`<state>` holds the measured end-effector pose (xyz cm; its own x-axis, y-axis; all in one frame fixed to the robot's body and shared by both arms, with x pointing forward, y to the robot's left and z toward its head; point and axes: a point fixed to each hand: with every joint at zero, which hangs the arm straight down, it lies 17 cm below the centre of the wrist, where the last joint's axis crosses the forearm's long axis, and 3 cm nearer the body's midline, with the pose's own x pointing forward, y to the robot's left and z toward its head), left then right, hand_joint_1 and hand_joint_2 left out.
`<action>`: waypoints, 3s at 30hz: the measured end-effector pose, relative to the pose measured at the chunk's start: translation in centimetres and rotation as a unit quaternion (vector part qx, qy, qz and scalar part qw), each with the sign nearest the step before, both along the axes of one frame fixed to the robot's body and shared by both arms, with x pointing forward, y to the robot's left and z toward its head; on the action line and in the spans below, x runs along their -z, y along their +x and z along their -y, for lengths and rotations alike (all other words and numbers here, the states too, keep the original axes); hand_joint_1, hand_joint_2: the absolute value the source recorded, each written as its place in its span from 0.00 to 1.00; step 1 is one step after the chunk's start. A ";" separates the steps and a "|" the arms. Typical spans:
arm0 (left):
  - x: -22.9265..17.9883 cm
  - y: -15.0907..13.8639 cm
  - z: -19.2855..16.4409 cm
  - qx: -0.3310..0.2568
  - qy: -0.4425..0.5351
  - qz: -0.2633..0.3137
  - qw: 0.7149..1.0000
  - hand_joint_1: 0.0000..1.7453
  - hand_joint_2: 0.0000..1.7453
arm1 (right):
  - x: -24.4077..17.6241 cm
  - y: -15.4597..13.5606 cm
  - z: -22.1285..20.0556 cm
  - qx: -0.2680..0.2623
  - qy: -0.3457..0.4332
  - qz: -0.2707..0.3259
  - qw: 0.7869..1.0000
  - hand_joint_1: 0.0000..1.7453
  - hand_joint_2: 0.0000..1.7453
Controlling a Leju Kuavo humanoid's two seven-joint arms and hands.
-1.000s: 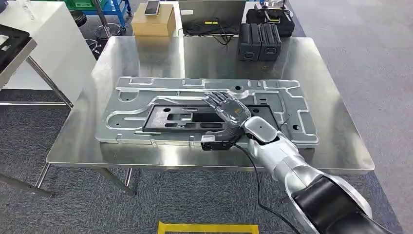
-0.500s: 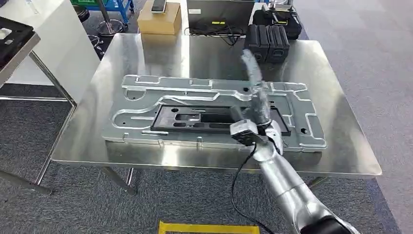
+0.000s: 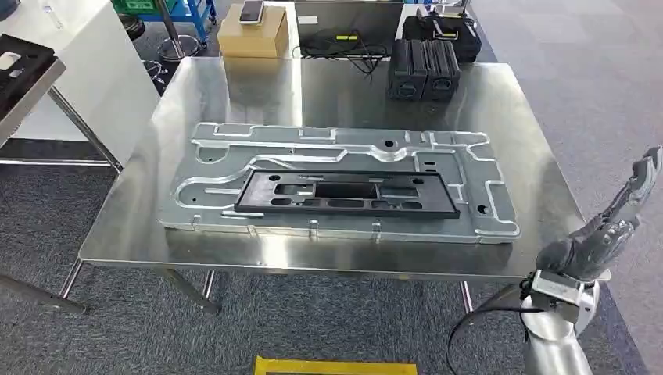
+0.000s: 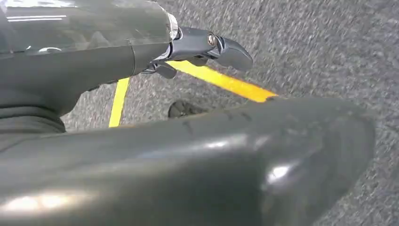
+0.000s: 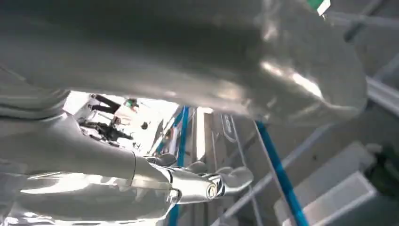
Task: Take the parts from the cabinet and place them on the table.
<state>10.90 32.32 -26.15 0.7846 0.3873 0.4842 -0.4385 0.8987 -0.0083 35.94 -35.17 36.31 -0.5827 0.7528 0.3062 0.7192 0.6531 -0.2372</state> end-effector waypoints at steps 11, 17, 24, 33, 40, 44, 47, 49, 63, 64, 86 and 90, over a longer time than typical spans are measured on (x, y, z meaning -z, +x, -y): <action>-0.2 0.3 0.2 0.012 -0.001 0.011 1.000 0.00 0.00 | 9.0 -2.4 -0.1 0.008 -0.020 -0.126 0.992 0.00 0.00; -0.1 0.4 0.2 0.009 -0.001 0.003 1.000 0.00 0.00 | 16.8 -1.2 3.1 0.035 -0.001 -0.236 0.971 0.00 0.00; 0.0 0.0 0.6 0.010 -0.004 -0.002 1.000 0.00 0.00 | 31.5 -2.9 10.5 0.113 0.066 -0.412 0.902 0.00 0.00; 0.3 -1.3 1.1 0.010 -0.007 -0.011 1.000 0.00 0.00 | 51.3 -14.8 13.8 0.169 0.214 -0.636 0.721 0.00 0.00; 0.3 -1.1 1.2 0.014 -0.005 -0.011 1.000 0.00 0.00 | 59.7 -21.8 7.0 0.141 0.294 -0.764 0.556 0.00 1.00; 0.2 -0.8 1.4 0.020 -0.007 -0.008 1.000 0.00 0.00 | 62.5 -25.1 2.5 0.109 0.345 -0.815 0.452 0.00 1.00; 0.2 -0.7 1.6 0.026 -0.009 -0.009 1.000 0.00 0.00 | 63.8 -27.5 -0.4 0.094 0.370 -0.844 0.377 0.00 1.00; 0.3 -0.8 1.8 0.031 -0.010 -0.010 0.999 0.00 0.00 | 64.4 -29.4 -2.0 0.089 0.383 -0.862 0.321 0.00 1.00; 0.3 -0.4 2.6 0.060 -0.020 -0.014 0.998 0.00 0.00 | 64.7 -30.7 -5.5 0.070 0.407 -0.874 0.255 0.00 0.00; 0.3 -0.3 2.6 0.062 -0.019 -0.013 0.998 0.00 0.00 | 64.7 -30.9 -5.5 0.071 0.411 -0.873 0.254 0.00 0.00; 0.0 0.7 2.5 0.057 -0.018 -0.002 0.998 0.00 0.00 | 64.5 -29.8 -6.4 0.040 0.424 -0.863 0.272 0.00 0.00; 0.1 0.4 2.8 0.061 -0.019 -0.005 0.998 0.00 0.00 | 64.5 -29.6 -6.2 0.040 0.434 -0.857 0.275 0.00 0.00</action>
